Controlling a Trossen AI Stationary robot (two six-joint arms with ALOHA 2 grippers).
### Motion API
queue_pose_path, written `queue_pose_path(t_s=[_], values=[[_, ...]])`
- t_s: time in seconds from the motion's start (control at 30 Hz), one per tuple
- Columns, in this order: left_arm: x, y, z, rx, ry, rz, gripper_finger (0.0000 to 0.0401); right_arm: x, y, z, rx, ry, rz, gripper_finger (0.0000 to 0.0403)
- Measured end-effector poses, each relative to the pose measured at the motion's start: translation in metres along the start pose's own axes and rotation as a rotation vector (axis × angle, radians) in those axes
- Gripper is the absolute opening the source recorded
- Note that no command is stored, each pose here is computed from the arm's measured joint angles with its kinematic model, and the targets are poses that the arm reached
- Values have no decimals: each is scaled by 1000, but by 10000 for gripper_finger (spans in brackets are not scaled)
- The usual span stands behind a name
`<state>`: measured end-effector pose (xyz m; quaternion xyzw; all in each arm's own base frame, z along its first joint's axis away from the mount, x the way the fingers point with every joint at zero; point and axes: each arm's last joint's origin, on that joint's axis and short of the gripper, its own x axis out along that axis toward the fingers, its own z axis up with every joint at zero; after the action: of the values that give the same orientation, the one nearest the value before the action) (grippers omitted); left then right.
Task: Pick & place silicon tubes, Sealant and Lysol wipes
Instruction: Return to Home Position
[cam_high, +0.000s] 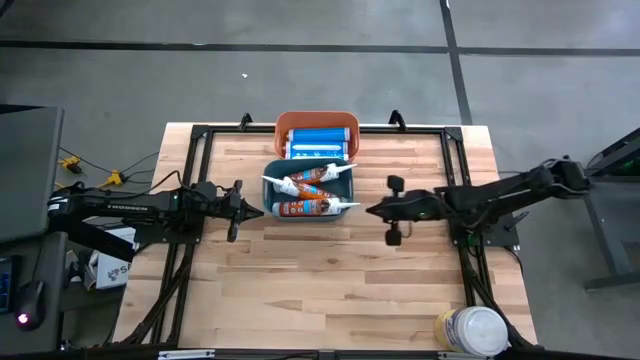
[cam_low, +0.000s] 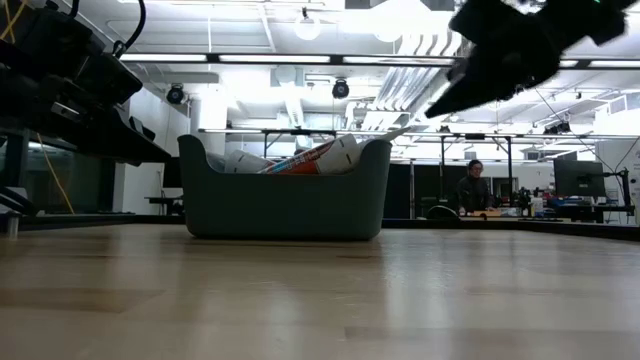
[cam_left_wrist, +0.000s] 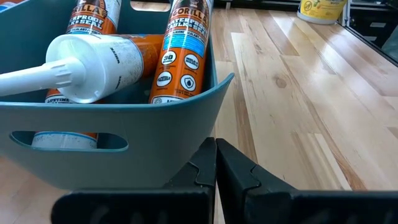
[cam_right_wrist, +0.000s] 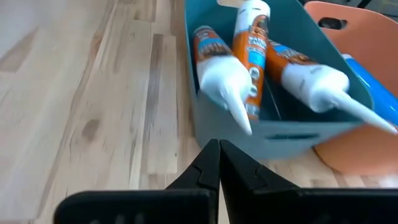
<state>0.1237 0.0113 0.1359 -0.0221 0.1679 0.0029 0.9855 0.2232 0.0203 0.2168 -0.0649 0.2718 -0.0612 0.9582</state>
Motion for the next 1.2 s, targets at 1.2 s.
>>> queue_pose_path(t_s=[1.2], values=[[0, 0, 0, 0, -1, 0, 0, -58, -12, -103, 111, -329, 19, 1]])
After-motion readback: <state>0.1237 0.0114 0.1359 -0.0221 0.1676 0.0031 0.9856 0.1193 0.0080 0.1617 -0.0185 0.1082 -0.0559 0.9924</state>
